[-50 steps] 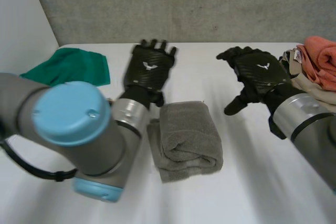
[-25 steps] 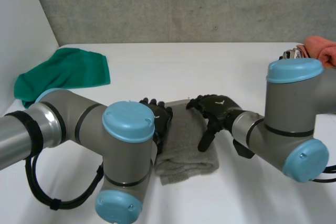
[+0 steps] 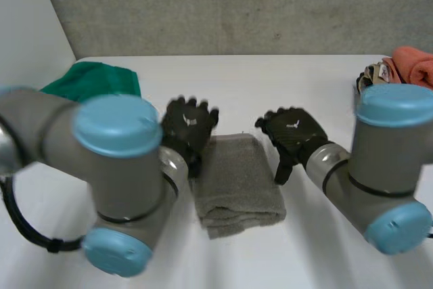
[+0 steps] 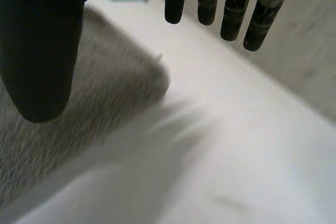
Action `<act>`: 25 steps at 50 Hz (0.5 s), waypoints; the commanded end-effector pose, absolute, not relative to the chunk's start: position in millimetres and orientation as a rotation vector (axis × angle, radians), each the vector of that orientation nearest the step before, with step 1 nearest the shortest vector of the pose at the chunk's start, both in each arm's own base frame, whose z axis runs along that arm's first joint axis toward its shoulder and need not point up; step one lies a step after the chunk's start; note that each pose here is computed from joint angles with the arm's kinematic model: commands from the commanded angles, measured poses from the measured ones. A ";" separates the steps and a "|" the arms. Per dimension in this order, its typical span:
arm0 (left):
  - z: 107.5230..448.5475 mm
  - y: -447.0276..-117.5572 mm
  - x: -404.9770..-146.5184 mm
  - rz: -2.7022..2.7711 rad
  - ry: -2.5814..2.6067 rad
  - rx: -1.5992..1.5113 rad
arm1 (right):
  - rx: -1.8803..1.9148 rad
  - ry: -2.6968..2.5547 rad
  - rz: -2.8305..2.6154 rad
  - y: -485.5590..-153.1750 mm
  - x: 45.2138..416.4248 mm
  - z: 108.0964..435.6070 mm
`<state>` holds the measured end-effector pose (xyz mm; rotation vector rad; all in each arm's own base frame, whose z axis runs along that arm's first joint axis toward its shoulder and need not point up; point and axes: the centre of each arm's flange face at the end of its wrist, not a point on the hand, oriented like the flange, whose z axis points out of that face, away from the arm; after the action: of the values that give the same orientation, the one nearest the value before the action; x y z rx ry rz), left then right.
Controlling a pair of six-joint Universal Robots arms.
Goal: Fold the laundry.
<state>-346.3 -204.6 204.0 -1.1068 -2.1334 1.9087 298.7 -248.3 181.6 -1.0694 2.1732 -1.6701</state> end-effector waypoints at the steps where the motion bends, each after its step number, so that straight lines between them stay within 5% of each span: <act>1: 270.9 -198.1 -329.0 1.914 -1.790 -1.145 | -1.149 2.005 -1.796 -200.2 286.4 170.3; 7: 275.2 -179.0 -324.0 1.673 -1.599 -1.281 | -1.264 1.916 -1.772 -162.7 291.4 140.5; 25: 273.8 -183.7 -315.4 1.593 -1.646 -1.240 | -1.312 1.879 -1.797 -177.3 310.2 94.8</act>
<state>-314.4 -183.8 274.5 -1.2403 -1.6448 1.5890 305.2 -170.5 103.3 -1.2888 1.8794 -1.7871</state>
